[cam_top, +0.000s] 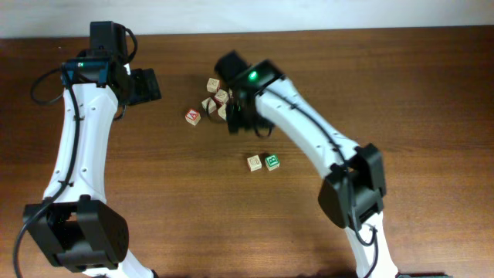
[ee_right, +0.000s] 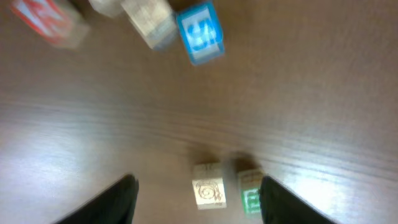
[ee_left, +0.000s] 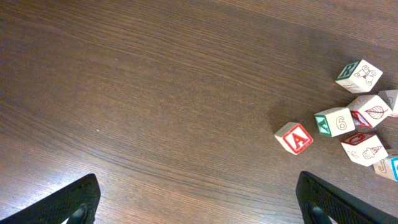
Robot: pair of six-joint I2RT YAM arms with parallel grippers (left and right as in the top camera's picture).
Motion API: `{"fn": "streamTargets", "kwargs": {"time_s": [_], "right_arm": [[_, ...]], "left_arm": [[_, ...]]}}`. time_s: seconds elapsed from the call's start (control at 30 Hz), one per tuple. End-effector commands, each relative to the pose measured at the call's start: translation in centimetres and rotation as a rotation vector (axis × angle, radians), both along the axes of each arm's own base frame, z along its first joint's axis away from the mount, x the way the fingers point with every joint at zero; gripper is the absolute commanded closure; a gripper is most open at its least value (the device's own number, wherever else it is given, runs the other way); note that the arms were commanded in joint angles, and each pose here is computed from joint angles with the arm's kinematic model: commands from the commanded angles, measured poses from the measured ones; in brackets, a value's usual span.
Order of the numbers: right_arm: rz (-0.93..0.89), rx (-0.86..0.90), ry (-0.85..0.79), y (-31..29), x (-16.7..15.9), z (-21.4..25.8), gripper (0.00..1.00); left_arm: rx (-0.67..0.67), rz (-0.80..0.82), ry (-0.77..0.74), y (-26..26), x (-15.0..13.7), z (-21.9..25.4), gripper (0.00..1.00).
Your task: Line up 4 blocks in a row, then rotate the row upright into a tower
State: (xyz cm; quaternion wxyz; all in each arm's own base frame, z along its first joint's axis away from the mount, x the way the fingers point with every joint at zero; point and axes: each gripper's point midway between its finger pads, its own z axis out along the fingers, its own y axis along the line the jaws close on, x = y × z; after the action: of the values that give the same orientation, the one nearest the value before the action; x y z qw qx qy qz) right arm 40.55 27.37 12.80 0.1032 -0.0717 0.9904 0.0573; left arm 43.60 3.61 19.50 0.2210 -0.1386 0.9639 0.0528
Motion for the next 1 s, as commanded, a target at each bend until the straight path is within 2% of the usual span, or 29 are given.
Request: {"fn": "streamTargets", "kwargs": {"time_s": [0.0, 0.07, 0.13, 0.2, 0.3, 0.4, 0.53, 0.6, 0.67, 0.7, 0.77, 0.83, 0.87, 0.9, 0.97], "right_arm": [[-0.004, 0.113, -0.289, -1.4, 7.1, 7.1, 0.37], [-0.058, 0.154, -0.434, -3.6, 12.8, 7.7, 0.36], [-0.155, 0.165, -0.475, -2.8, 15.8, 4.7, 0.32], [-0.203, 0.155, -0.470, -1.7, 17.8, -0.6, 0.28], [-0.242, 0.109, -0.390, -1.8, 18.3, -8.5, 0.30], [-0.264, 0.080, -0.354, -2.2, 18.0, -11.6, 0.43], [-0.256, 0.087, -0.383, -2.4, 18.8, -11.0, 0.72], [-0.169, 0.052, -0.401, -2.5, 18.6, -9.0, 0.79], [-0.053, 0.084, -0.425, -2.3, 16.4, 0.5, 0.80], [-0.029, 0.106, -0.426, -2.3, 15.2, 3.6, 0.80], [0.022, 0.178, -0.434, -2.9, 10.7, 11.6, 0.79], [0.061, 0.235, -0.366, -3.7, 5.4, 15.8, 0.75], [0.072, 0.226, -0.292, -4.0, 3.2, 15.5, 0.75], [0.095, 0.176, -0.171, -3.8, 0.6, 13.2, 0.75], [0.206, 0.068, 0.064, -0.4, -4.8, 6.0, 0.75]], "left_arm": [[0.001, 0.017, -0.012, 0.2, 0.2, 0.4, 0.01], [0.001, 0.017, -0.012, 0.2, 0.2, 0.4, 0.01], [0.001, 0.017, -0.012, 0.2, 0.2, 0.4, 0.01], [0.001, 0.017, -0.012, 0.2, 0.2, 0.4, 0.01], [0.001, 0.017, -0.013, 0.2, 0.2, 0.4, 0.01], [0.001, 0.017, -0.012, 0.2, 0.2, 0.4, 0.01], [0.001, 0.017, -0.013, 0.2, 0.2, 0.4, 0.01], [0.001, 0.017, -0.012, 0.2, 0.2, 0.4, 0.01], [0.001, 0.017, -0.012, 0.2, 0.2, 0.4, 0.01], [0.001, 0.017, -0.012, 0.2, 0.2, 0.4, 0.01], [0.001, 0.017, -0.012, 0.2, 0.2, 0.4, 0.01], [0.001, 0.017, -0.012, 0.2, 0.2, 0.4, 0.01], [0.001, 0.017, -0.012, 0.2, 0.2, 0.4, 0.01], [0.001, 0.017, -0.012, 0.2, 0.2, 0.4, 0.01], [0.001, 0.017, -0.012, 0.2, 0.2, 0.4, 0.01]]}}
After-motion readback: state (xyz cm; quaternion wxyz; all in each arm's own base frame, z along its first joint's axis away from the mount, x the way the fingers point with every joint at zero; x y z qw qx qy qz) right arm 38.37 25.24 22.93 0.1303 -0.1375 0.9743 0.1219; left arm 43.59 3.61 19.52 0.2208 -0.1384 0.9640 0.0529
